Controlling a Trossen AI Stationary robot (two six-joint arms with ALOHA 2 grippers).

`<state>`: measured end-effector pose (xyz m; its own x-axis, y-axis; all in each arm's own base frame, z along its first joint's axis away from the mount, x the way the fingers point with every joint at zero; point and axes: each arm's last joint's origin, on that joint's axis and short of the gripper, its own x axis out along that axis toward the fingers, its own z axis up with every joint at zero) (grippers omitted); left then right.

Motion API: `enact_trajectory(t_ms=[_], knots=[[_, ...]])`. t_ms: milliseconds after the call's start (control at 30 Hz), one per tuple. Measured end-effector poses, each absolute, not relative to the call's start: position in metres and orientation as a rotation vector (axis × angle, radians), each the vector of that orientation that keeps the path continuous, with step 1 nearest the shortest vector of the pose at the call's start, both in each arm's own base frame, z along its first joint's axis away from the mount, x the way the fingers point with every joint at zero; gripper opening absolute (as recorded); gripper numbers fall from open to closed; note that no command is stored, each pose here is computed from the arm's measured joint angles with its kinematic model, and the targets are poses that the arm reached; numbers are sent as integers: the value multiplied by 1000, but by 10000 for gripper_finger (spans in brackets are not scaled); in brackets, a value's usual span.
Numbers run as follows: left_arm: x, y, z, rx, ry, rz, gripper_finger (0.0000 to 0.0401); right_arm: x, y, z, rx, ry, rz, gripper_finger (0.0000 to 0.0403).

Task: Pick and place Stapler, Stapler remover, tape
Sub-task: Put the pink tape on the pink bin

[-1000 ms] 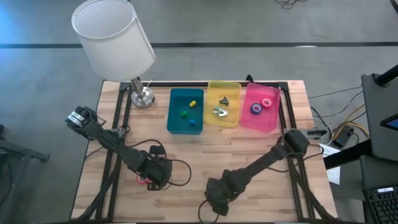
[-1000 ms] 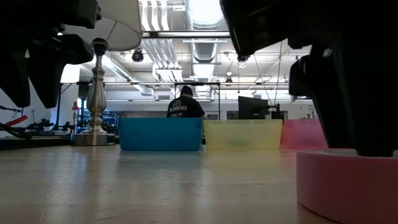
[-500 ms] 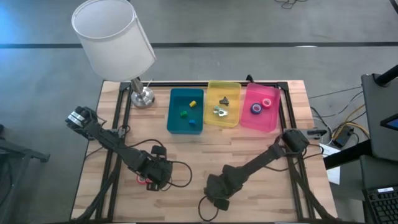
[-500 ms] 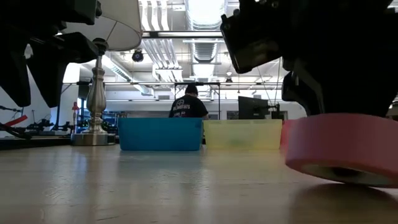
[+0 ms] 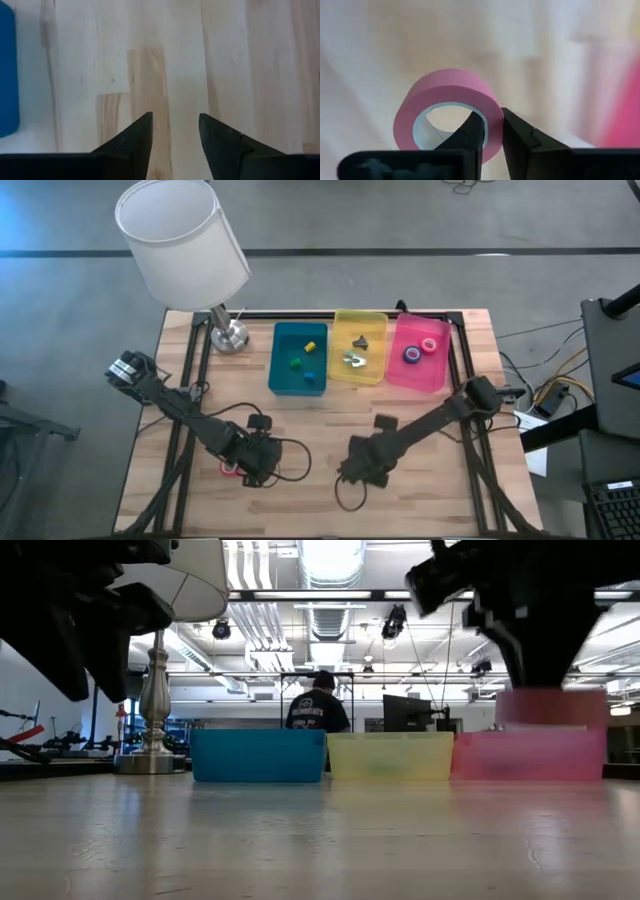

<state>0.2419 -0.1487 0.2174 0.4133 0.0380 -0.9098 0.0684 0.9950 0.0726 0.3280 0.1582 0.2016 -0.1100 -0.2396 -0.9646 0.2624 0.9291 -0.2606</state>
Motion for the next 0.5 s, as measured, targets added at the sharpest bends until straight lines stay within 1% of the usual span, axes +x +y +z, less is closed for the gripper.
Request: enact_trajectory(t_ms=[133,333,433,500], knots=[[245,-150,219,87,1111,-16,163,315,131,230,-22,1620,-531,48],[250,-153,221,35,1043,-3,163,291,76,273,-24,1487,-667,44],[252,-154,222,2,1019,1,163,269,38,282,39,1460,-768,46],[253,-155,223,-9,999,1,163,252,12,280,100,1466,-845,46]])
